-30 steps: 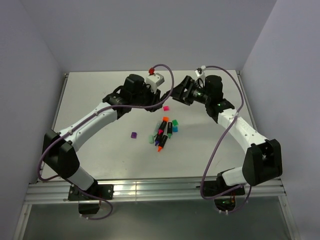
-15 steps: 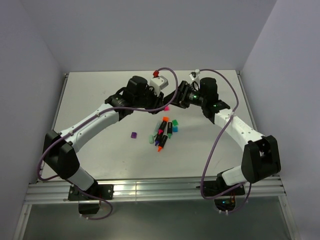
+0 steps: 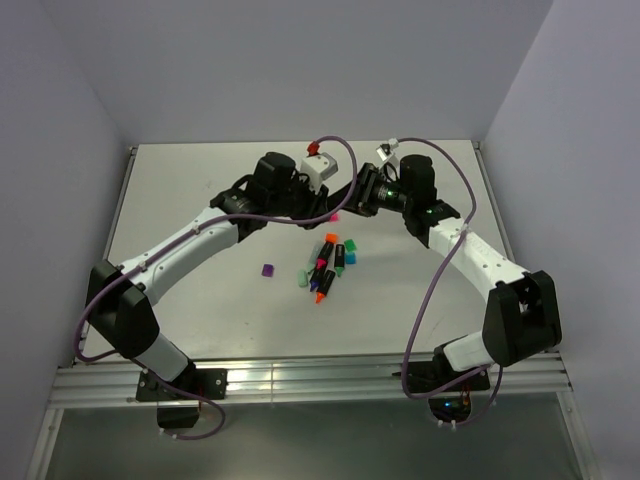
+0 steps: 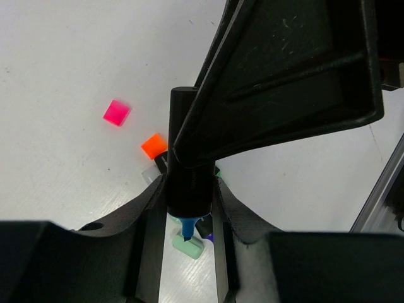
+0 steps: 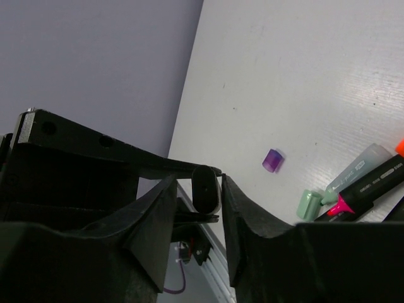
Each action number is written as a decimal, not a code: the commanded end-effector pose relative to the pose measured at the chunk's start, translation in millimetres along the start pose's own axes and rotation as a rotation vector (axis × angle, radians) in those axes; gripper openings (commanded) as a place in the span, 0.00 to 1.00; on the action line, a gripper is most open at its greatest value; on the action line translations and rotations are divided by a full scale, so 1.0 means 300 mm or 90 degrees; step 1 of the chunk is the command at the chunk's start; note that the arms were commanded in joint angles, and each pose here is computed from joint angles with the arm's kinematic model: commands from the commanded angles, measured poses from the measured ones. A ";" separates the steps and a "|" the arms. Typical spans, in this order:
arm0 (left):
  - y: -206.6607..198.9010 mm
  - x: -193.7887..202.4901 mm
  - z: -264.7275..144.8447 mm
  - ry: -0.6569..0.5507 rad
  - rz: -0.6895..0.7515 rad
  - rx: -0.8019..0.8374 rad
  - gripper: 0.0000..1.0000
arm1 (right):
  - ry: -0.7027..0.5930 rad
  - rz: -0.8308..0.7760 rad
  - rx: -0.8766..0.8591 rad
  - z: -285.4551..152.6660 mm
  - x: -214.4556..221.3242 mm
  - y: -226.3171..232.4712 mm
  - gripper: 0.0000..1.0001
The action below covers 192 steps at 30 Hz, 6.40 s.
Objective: Insert the pens into the pen caps
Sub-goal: Pick up the pen from the center of the board, then insert the pen cap onto the pen.
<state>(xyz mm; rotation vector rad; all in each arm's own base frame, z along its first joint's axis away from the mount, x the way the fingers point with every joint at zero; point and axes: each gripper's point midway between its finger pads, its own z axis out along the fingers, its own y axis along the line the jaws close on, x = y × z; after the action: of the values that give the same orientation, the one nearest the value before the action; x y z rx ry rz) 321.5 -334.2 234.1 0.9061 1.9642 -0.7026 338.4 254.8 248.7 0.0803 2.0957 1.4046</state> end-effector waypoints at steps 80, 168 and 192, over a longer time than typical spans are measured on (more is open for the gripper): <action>-0.095 0.480 0.535 0.271 -0.380 -0.288 0.48 | -0.355 0.015 0.303 -0.513 -0.501 -0.408 0.00; -0.178 -0.071 -0.303 -0.143 0.083 0.141 0.00 | -0.005 -0.175 -0.169 -0.171 -0.074 0.338 0.00; -0.118 -0.122 -0.269 -0.158 0.036 0.080 0.00 | -0.013 -0.194 -0.107 -0.134 -0.061 0.310 0.00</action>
<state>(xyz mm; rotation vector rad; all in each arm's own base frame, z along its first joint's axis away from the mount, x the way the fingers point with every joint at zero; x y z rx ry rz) 262.9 -303.7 284.0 0.9366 1.7509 -0.8687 306.4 253.6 325.3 -0.2374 1.9361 1.3941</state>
